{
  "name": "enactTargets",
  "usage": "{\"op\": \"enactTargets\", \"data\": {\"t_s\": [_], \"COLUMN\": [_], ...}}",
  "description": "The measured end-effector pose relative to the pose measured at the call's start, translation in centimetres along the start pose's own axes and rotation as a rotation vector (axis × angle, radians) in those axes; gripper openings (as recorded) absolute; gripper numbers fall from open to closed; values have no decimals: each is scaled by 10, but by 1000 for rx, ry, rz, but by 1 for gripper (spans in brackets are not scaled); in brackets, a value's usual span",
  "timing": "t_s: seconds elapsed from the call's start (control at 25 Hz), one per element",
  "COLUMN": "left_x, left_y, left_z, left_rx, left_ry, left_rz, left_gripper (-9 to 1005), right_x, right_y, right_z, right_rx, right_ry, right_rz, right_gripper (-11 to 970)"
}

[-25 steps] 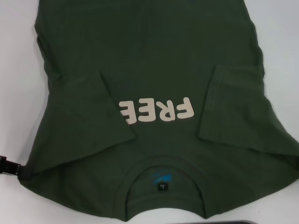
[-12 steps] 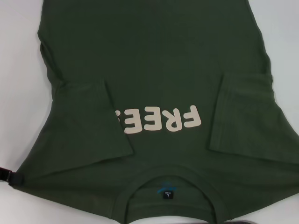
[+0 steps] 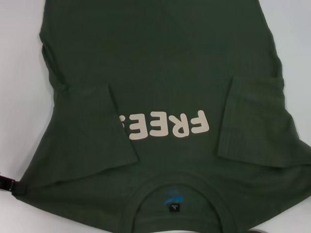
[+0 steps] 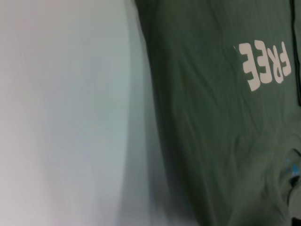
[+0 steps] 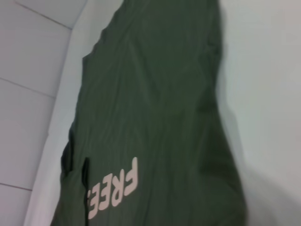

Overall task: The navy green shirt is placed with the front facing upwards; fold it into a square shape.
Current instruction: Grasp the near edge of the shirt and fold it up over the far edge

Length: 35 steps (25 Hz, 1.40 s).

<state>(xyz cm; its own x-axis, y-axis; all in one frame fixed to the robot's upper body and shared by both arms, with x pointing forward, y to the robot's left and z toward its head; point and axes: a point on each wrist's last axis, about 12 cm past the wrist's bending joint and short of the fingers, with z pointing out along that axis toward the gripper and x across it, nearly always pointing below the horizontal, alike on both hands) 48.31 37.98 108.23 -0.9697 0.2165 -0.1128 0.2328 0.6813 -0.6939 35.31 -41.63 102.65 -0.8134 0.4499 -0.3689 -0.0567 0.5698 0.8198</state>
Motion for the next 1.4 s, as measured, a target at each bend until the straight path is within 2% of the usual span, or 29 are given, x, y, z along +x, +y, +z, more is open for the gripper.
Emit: {"op": "enactTargets", "data": {"t_s": [0.28,0.64,0.84,1.04,1.4], "left_x": [-5,-27,-49,-77,-123], "left_y": [-7,-25,-39,-53,-75], "left_z": [5,14,15,14,21], "left_rx": [44,112,159,191,181], "left_ry": [-5,-27,-95,-204,-339], "left_rz": [40,120,198,253,319], "left_gripper": [21,21,21,21,21], "right_x": [-12,-30,-47,-71,-118], "right_y": [5,11,17,28,48], "right_z": [6,14,25,46,86], "right_rx": [-32,-59,-82,-107,-85], "right_ry": [7,15,18,32,37], "right_rz": [-25,-63,-96,-140,-216], "right_gripper": [3,2,3,2,2]}}
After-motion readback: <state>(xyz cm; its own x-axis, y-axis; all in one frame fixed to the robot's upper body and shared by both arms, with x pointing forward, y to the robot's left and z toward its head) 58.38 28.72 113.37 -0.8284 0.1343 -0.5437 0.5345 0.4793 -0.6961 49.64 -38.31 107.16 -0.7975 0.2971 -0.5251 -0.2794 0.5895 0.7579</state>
